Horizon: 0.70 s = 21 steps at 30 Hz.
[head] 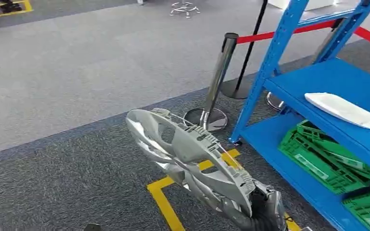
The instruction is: Take the parts from the cabinet and place them on the table.
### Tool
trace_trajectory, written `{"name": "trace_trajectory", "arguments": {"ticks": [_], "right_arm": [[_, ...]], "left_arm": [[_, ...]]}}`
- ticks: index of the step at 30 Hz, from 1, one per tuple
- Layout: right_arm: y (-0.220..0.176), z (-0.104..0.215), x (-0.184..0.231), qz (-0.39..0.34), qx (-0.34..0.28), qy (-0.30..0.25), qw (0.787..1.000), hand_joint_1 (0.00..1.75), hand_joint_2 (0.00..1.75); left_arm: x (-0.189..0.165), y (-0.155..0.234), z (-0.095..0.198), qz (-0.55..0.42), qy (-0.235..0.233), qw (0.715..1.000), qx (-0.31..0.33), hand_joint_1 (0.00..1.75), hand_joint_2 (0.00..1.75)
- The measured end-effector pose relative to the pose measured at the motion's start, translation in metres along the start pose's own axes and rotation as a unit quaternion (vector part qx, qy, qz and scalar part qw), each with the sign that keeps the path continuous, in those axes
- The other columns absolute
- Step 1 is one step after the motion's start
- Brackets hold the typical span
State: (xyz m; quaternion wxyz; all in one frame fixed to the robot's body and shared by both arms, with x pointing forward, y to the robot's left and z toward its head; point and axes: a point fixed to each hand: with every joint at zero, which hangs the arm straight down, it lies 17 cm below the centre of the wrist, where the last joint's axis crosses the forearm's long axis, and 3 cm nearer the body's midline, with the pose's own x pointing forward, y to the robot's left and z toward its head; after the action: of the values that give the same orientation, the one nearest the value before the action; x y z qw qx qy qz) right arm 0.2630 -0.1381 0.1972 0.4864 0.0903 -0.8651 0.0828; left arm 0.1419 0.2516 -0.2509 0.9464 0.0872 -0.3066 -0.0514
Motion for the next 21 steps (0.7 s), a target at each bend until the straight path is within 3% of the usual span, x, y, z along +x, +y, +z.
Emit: {"name": "trace_trajectory", "arguments": {"ticks": [21], "right_arm": [[0.0022,-0.0011,-0.0002,0.005,0.001,0.002,1.000,1.75,1.75]], "left_arm": [[-0.0066,0.0033,0.0019,-0.004,0.003,1.000,-0.001,0.00,1.75]]}}
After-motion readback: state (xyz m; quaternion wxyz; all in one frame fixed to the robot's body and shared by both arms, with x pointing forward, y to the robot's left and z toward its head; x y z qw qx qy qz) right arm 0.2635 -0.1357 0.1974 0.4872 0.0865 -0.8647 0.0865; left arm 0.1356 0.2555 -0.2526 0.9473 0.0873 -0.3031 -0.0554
